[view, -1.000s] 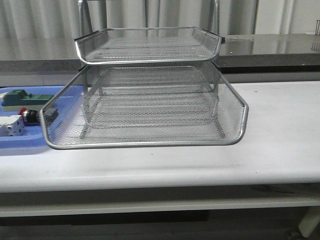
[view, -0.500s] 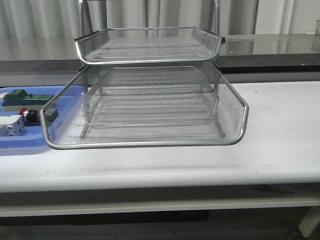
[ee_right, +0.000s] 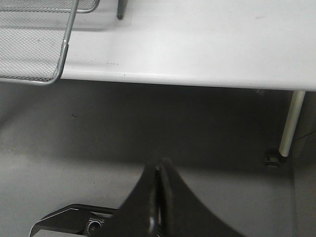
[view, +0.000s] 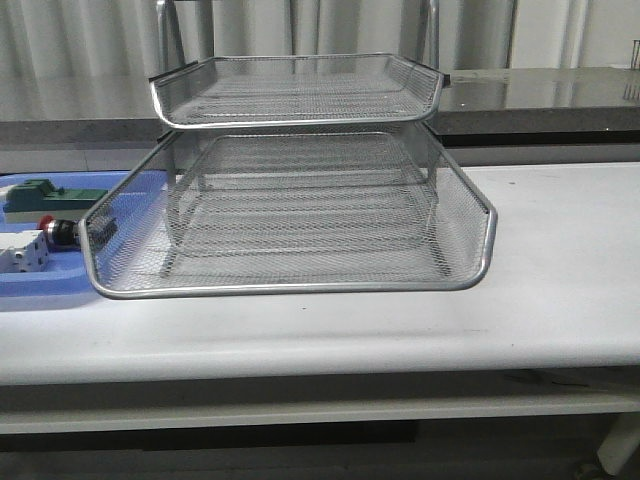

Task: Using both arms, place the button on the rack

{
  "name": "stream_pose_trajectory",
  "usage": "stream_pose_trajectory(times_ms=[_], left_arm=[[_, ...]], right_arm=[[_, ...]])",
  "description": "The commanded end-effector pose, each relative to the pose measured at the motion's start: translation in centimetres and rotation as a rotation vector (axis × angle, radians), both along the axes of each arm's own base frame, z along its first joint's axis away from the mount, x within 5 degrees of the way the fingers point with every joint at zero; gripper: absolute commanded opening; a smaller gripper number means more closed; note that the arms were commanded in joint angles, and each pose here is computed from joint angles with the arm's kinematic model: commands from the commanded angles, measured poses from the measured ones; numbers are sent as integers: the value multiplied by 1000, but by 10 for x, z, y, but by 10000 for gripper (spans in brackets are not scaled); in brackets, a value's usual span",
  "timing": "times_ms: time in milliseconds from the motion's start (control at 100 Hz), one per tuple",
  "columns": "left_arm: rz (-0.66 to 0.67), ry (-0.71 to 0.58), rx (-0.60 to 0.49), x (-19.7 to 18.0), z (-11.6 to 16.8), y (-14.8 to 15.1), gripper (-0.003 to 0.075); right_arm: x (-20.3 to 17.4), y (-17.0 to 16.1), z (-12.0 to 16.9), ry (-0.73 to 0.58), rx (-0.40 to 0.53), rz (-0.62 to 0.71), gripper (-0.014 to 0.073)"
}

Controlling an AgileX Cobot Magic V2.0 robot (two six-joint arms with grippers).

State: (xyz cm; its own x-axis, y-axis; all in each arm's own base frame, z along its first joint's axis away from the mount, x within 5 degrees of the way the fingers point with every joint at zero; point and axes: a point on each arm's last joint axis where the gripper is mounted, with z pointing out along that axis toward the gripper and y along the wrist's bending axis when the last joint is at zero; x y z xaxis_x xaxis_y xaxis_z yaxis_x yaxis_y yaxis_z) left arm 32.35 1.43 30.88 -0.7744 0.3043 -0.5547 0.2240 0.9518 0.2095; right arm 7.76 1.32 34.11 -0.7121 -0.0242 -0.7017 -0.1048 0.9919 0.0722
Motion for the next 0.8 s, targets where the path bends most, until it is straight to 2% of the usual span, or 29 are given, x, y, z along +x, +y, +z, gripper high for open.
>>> stream_pose_trajectory(times_ms=[0, 220, 440, 790], left_arm=[[-55, -77, 31, 13, 21, 0, 586], [-210, -4, 116, 52, 18, -5, 586], [-423, 49, 225, 91, -7, -22, 586], [-523, 132, 279, 133, -48, -39, 586]], right_arm=[[3, -1, 13, -84, 1, -7, -67], [3, -1, 13, -84, 1, -7, -67], [3, -1, 13, -84, 1, -7, -67], [3, -1, 13, -84, 1, -7, -67]])
